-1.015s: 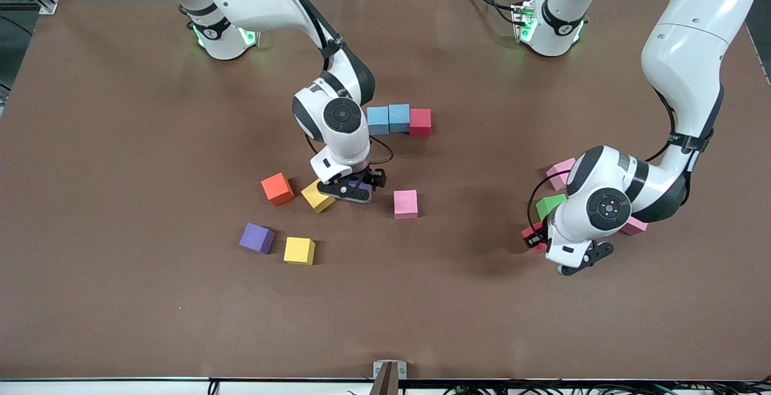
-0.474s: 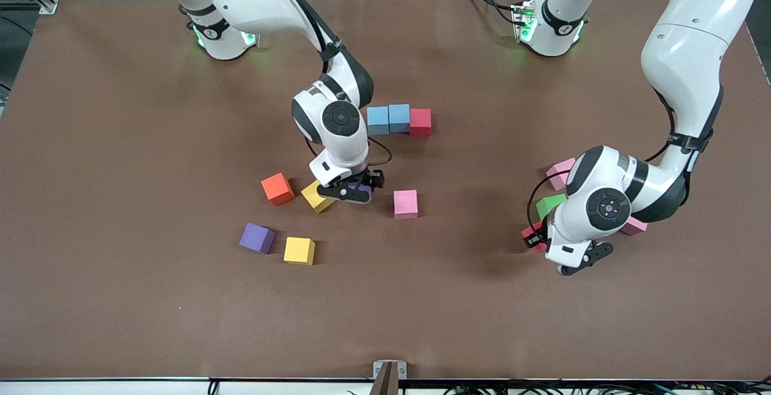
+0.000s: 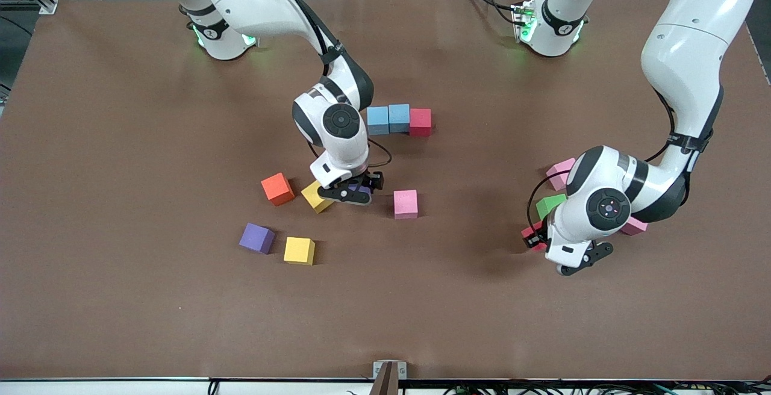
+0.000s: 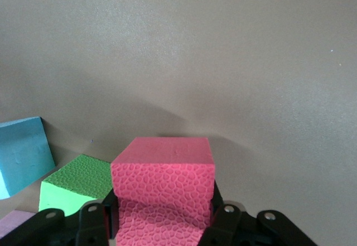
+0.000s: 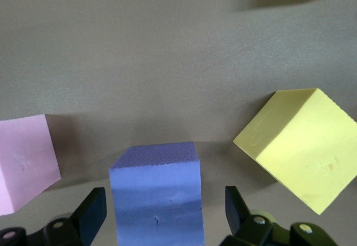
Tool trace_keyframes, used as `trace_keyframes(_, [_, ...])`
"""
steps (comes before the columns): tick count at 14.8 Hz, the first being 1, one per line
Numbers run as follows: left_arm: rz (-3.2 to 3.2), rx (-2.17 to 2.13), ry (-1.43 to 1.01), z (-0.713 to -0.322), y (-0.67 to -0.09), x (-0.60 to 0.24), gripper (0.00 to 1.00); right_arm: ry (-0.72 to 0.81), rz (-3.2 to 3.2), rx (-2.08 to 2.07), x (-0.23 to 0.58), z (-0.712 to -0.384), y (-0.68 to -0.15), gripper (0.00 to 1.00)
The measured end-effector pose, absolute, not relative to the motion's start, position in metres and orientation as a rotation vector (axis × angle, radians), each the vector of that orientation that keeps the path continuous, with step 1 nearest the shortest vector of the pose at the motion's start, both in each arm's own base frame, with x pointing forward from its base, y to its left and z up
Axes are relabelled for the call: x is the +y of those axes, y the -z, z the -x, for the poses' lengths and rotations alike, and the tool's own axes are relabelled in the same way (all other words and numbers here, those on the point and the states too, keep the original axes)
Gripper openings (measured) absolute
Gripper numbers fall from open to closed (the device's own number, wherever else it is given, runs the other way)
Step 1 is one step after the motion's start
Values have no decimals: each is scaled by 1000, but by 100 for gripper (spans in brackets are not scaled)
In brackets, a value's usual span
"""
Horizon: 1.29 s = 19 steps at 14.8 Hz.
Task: Arrange 11 blocks into digit 3
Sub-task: 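Lower the right gripper and close it on the purple cube, then lift the purple cube with the right gripper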
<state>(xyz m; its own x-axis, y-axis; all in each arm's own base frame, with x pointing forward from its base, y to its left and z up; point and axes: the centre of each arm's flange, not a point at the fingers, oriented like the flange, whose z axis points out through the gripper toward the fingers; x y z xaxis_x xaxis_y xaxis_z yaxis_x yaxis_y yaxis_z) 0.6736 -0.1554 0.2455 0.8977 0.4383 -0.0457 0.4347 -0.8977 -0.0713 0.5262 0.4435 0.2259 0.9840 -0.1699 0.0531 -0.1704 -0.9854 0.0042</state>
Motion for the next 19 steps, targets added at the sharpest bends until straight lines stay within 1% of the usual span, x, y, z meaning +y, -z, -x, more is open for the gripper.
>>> trace_keyframes(2, [3002,-691,-93,-674,-246,-155,59,-83,-3121,-267,444,-526,-226,93])
trace_keyframes(4, [3003,-690,-93,-673,-246,-156,59,-82,-3121,-265,444,-526,-226,81])
trace_keyframes(5, [3003,-689,-93,-673,-246,-156,59,-82,-3121,-264,444,-526,-226,81])
trace_keyframes(7, [3003,-689,-93,-673,-246,-156,59,-82,-3121,-262,444,-526,-226,70])
trace_keyframes(8, [3003,-689,-93,-673,-246,-156,59,-82,-3122,-261,444,-526,-226,70])
trace_keyframes(9, [3003,-689,-93,-673,-246,-156,59,-83,-3122,-259,445,-526,-226,65])
trace_keyframes(10, [3003,-689,-93,-673,-246,-156,59,-83,-3123,-257,445,-525,-226,65])
trace_keyframes(11, [3003,-689,-93,-673,-245,-156,59,-86,-3123,-256,445,-526,-227,61])
trace_keyframes(12, [3003,-689,-93,-673,-246,-156,59,-88,-3124,-255,446,-526,-228,54])
trace_keyframes(13, [3003,-689,-93,-673,-246,-156,59,-90,-3125,-254,446,-526,-229,49])
trace_keyframes(15, [3003,-689,-93,-673,-245,-156,59,-91,-3126,-236,446,-526,-229,48])
trace_keyframes(17, [3003,-689,-94,-673,-245,-156,59,-91,-3127,-224,446,-526,-230,44])
trace_keyframes(19, [3003,-689,-94,-673,-245,-156,59,-92,-3127,-217,446,-526,-230,44])
